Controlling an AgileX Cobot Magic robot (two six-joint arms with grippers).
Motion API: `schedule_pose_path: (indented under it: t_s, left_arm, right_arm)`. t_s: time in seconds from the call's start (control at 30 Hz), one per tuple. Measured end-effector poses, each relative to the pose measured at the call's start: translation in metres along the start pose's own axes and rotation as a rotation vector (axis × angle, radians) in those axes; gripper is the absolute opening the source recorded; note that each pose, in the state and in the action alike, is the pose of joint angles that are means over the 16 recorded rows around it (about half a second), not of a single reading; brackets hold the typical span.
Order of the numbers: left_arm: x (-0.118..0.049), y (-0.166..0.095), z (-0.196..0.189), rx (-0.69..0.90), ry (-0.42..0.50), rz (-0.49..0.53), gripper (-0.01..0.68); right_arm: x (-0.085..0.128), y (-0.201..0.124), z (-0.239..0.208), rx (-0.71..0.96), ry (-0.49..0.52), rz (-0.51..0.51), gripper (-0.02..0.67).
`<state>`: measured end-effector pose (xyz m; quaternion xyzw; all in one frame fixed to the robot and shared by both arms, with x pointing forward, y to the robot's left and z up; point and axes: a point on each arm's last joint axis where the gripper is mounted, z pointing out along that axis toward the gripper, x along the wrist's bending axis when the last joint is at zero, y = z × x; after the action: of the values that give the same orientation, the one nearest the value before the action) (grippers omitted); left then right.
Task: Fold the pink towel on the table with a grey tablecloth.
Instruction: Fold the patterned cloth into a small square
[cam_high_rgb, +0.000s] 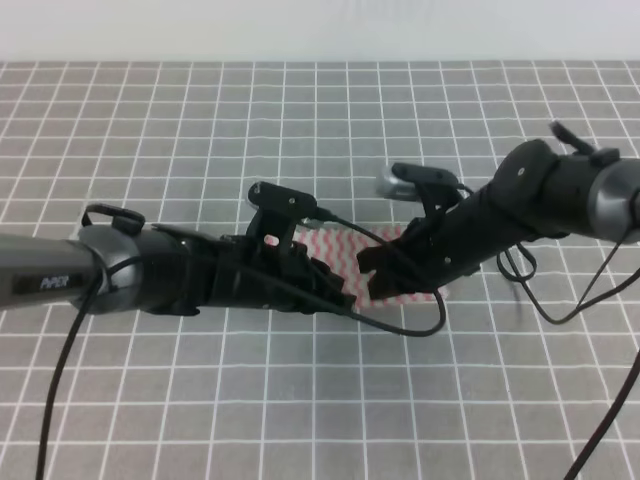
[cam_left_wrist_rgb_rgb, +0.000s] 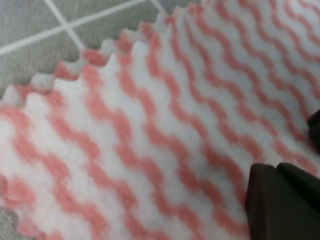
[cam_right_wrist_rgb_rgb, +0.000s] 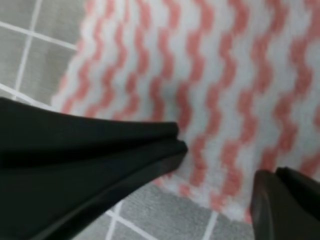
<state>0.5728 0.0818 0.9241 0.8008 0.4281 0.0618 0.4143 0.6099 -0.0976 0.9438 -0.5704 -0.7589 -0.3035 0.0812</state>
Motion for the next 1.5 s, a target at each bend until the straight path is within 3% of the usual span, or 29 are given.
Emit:
schedule_pose_path:
  t_s: [0.57, 1.13, 1.5]
  left_arm:
    - [-0.005, 0.011, -0.025, 0.028, -0.012, 0.032, -0.002]
    - [0.023, -0.003, -0.026, 0.157, 0.062, -0.038, -0.004]
    - [0.019, 0.009, -0.04, 0.106, 0.068, -0.026, -0.004]
  right_arm:
    - [0.001, 0.001, -0.001, 0.022, 0.004, -0.004, -0.015]
    - [0.005, 0.002, -0.006, 0.023, 0.015, -0.013, -0.015]
    - [0.006, 0.004, -0.008, 0.028, 0.02, -0.02, -0.015]
